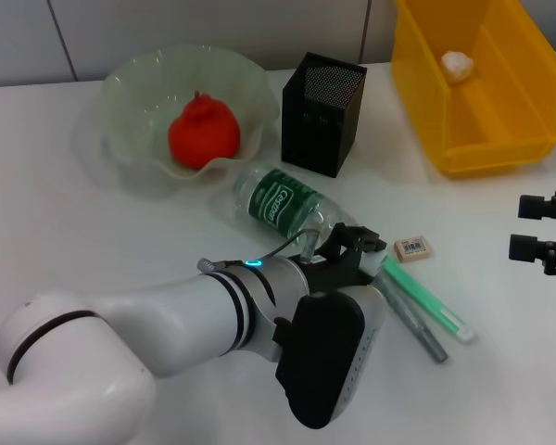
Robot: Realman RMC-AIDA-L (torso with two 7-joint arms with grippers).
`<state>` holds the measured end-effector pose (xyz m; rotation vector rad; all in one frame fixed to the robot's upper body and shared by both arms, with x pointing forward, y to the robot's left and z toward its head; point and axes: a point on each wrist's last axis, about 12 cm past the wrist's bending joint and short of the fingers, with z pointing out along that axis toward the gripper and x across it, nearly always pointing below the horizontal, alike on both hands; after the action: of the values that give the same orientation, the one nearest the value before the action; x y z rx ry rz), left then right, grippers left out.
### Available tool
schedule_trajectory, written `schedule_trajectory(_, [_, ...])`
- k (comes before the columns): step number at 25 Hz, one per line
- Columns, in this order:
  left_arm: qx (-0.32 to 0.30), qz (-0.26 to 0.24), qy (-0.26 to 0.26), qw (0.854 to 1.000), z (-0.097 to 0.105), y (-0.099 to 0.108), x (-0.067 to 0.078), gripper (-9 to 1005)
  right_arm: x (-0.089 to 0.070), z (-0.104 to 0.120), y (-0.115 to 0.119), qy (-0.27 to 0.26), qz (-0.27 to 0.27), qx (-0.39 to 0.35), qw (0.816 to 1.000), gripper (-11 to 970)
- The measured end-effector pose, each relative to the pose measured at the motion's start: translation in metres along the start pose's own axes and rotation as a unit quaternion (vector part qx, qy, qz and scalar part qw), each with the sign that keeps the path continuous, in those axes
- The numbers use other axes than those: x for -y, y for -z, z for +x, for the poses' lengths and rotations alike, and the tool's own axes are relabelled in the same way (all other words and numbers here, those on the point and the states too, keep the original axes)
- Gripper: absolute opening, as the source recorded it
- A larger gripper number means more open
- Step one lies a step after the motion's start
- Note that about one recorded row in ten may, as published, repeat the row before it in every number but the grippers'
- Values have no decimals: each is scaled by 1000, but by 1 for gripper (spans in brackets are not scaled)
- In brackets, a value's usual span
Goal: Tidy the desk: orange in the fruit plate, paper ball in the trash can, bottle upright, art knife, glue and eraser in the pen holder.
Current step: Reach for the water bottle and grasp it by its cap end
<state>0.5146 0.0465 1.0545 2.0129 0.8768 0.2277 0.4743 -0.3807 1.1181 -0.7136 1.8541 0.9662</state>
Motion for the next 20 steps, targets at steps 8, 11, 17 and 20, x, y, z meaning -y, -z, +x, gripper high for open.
schedule_trajectory(8, [-4, -7, -3, 1000, 3, 0, 3, 421, 3, -2, -3, 0, 2, 1, 1000, 767])
schedule_trajectory(11, [-5, -10, -3, 1000, 3, 1, 5, 421, 3, -2, -4, 1, 2, 1, 1000, 766])
schedule_trajectory(17, [-9, -26, 8, 1000, 5, 9, 11, 420, 4, -3, -4, 2, 2, 1, 1000, 766])
schedule_trajectory(20, [-12, -42, 17, 999, 3, 21, 13, 420, 4, -3, -3, 1, 3, 1, 1000, 766])
